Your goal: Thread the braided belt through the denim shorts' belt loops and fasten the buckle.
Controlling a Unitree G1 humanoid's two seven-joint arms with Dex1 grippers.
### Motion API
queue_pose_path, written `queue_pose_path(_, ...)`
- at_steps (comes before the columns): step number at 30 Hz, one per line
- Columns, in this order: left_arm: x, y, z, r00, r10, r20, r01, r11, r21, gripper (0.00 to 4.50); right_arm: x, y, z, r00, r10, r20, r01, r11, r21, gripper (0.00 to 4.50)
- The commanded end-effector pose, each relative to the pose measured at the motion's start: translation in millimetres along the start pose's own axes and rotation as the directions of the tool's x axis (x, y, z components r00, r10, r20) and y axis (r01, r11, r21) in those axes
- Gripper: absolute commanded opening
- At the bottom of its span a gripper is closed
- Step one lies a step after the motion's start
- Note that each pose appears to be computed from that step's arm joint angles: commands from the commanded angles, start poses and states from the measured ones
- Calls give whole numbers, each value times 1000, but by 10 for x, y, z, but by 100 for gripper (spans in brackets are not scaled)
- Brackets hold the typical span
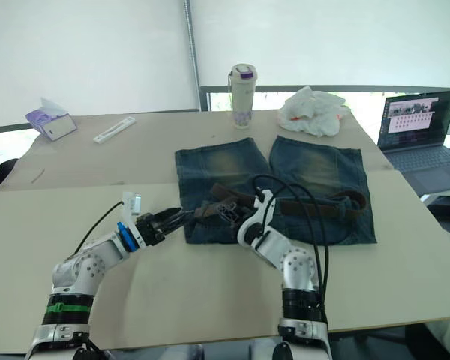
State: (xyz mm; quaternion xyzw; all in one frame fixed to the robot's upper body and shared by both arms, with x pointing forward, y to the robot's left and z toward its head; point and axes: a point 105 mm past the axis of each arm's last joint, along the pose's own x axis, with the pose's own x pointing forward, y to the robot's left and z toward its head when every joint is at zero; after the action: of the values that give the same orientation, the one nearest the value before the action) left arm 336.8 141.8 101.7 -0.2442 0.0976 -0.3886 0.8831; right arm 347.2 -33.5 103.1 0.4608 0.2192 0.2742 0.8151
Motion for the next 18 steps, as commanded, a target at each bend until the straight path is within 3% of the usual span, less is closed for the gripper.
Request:
queue_pose_path(1, -2, -31, 110, 999, -4, 47, 5, 1000, -6, 445, 191, 248, -255, 990, 11, -137, -42, 973, -227, 0)
queue_pose_path(5, -13, -33, 84, 999, -6, 38, 6, 1000, -8, 445, 260, 146, -268, 990, -66, -125, 18, 935, -355, 0)
queue_pose_path(10, -53, -11, 89, 999, 1, 38, -1, 1000, -9, 445, 344, 303, -119, 998, -33, -47, 18, 957, -289, 0)
queue_pose_path(15, -70, -1, 35, 1000, 9, 29, -8, 1000, -11, 445, 368, 369, -229, 989, -60, -132, 38, 985, -166, 0)
queue_pose_path(18, -83, 8, 31, 999, 15, 35, -15, 1000, -17, 445, 336, 325, -408, 956, -124, -266, 54, 965, -258, 0)
